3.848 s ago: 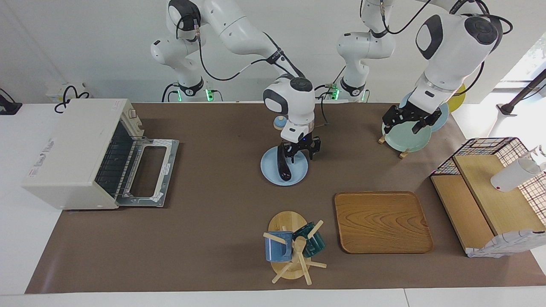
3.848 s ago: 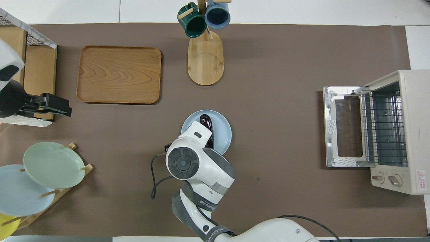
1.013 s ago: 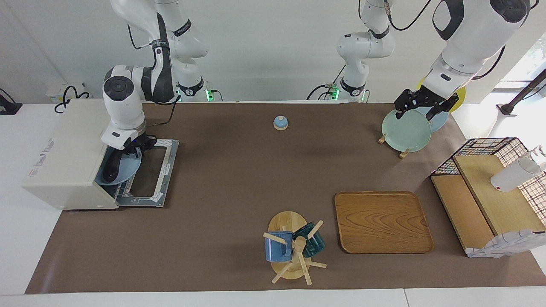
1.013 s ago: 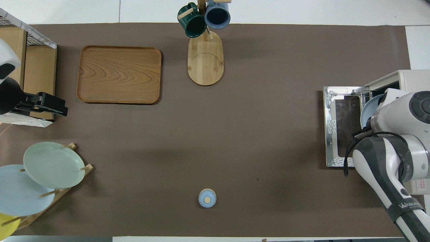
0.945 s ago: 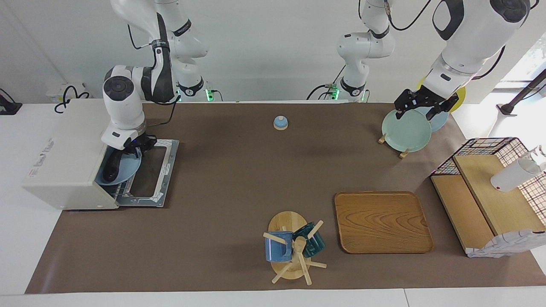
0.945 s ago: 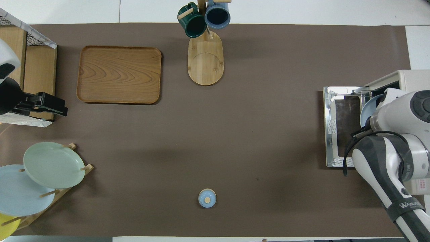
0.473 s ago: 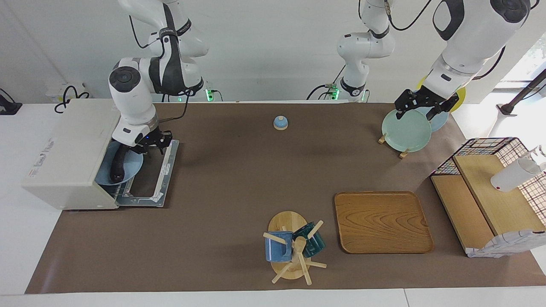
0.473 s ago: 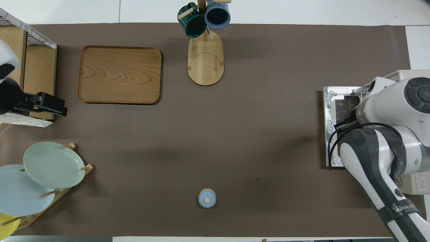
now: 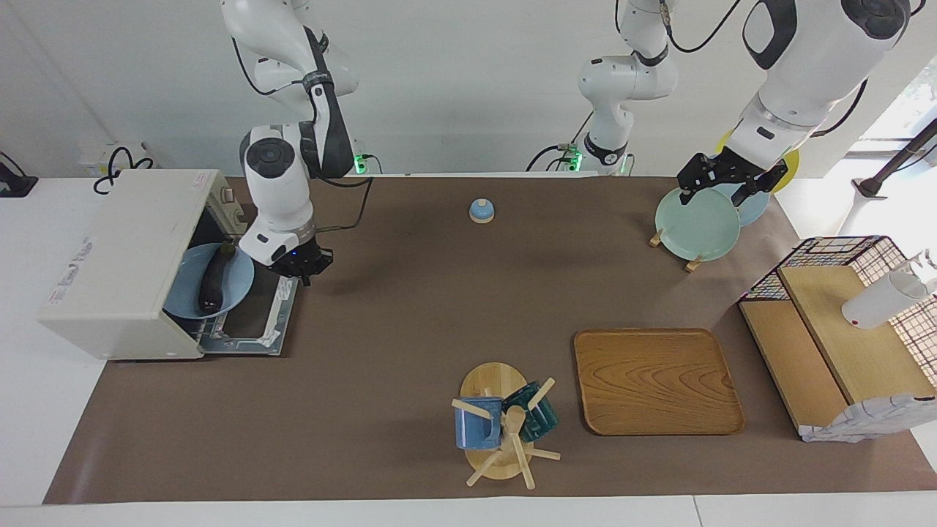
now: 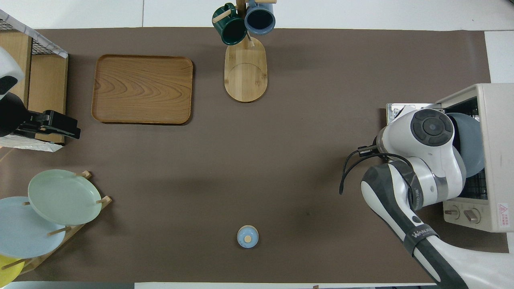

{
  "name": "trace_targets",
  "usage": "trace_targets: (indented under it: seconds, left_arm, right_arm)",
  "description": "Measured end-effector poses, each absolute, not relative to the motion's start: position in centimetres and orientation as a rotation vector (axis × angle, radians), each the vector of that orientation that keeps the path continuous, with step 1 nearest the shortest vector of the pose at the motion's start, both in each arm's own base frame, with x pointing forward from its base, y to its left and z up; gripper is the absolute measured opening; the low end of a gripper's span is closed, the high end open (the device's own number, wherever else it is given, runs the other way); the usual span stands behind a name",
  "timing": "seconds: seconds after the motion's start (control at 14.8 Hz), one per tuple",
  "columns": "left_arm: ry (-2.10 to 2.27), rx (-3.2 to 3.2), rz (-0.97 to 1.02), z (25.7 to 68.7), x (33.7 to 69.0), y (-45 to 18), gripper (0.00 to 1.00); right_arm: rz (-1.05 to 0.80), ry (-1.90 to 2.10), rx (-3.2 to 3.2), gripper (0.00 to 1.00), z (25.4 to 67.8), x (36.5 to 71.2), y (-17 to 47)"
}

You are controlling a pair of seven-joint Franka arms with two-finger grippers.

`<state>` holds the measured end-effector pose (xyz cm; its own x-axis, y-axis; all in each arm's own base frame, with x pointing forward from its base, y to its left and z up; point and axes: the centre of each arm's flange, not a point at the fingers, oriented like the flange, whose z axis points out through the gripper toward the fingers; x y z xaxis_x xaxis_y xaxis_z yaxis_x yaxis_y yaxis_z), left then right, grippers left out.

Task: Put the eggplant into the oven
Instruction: 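Release the plate and draw the right gripper back from the oven, then push the oven door shut with the right gripper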

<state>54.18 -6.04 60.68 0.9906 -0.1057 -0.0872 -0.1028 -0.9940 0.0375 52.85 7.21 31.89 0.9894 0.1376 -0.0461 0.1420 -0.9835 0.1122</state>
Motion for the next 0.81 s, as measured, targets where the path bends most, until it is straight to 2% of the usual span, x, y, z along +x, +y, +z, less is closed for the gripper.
trace_targets:
  seconds: [0.27,0.81]
  left_arm:
    - [-0.162,3.101,-0.139,60.7,54.2,-6.0,1.0]
    - [-0.162,3.102,-0.139,60.7,54.2,-6.0,1.0]
  right_arm:
    - [-0.096,0.179,3.02,0.01,29.9,53.1,5.9]
    - [-0.126,0.351,2.878,0.01,29.4,52.7,5.4]
